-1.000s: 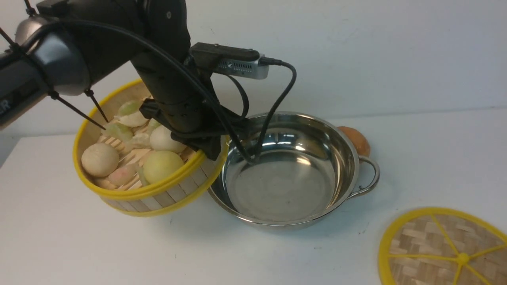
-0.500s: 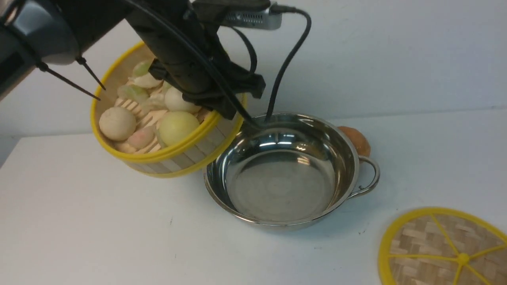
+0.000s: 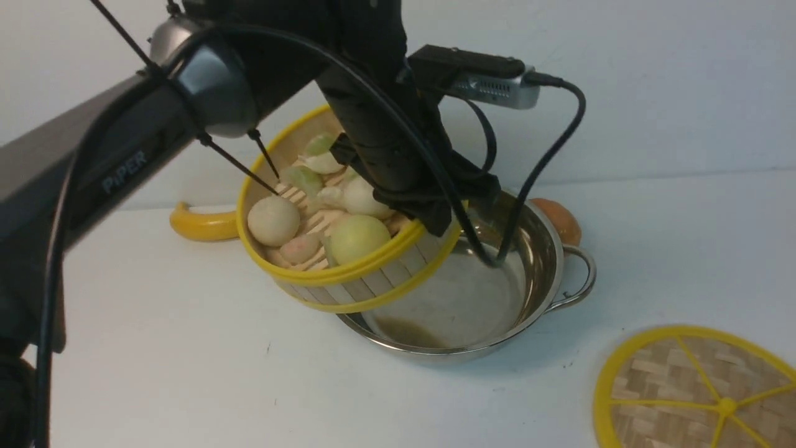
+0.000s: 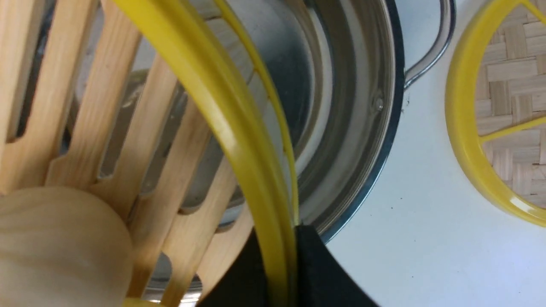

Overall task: Place the steamer in the pot on the white table, and put the lid on the steamer.
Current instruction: 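Place the bamboo steamer basket with dumplings into the steel pot with the left gripper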

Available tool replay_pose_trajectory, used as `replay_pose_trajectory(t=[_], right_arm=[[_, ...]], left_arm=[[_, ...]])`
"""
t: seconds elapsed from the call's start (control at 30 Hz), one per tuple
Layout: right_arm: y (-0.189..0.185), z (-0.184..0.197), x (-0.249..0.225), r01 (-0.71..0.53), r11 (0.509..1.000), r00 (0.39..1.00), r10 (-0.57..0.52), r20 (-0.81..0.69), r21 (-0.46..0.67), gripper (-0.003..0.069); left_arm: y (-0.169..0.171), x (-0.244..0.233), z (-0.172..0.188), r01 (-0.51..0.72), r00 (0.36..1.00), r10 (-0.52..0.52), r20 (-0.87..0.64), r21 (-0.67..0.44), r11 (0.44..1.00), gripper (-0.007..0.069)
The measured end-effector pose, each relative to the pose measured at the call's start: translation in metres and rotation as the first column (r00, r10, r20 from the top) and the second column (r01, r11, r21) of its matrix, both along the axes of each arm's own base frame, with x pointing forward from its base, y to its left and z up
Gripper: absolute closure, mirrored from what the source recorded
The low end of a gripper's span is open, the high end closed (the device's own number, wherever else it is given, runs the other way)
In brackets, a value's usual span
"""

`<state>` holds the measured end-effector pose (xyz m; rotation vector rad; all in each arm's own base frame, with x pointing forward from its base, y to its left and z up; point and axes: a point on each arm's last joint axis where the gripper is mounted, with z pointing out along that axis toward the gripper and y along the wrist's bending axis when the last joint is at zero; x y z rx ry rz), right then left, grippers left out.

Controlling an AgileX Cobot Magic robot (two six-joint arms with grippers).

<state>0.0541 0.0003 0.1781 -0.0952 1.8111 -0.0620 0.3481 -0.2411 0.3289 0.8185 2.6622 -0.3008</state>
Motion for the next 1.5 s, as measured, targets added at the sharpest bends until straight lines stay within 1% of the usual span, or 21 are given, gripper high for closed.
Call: replay_pose_trajectory(t=[0.4,0.6,0.97,1.37,1.5], right_arm=[[0.0,0.0,0.0,0.0,1.0,1.0,0.0,0.0,0.0,0.0418],[0.0,0.0,0.0,0.0,1.0,1.0,0.0,0.0,0.0,0.0418],[0.0,0.0,0.0,0.0,1.0,1.0,0.0,0.0,0.0,0.0418],[0.0,0.0,0.0,0.0,1.0,1.0,0.0,0.0,0.0,0.0418],[0.0,0.0,0.0,0.0,1.0,1.0,0.0,0.0,0.0,0.0418]], left_arm=[[-0.026,-0.007,-0.02,0.103,0.994,-0.105,0.008,0.093,0.99,0.0594],[-0.027,-0.009,-0.021,0.123,0.992,-0.125,0.011,0.098,0.987,0.0594],[-0.038,-0.003,-0.017,0.209,0.974,-0.217,0.063,0.112,0.971,0.0594],[-0.05,0.0,-0.041,0.286,0.956,-0.293,0.026,0.153,0.946,0.0594],[-0.051,0.0,-0.042,0.308,0.948,-0.317,0.028,0.163,0.937,0.0594]])
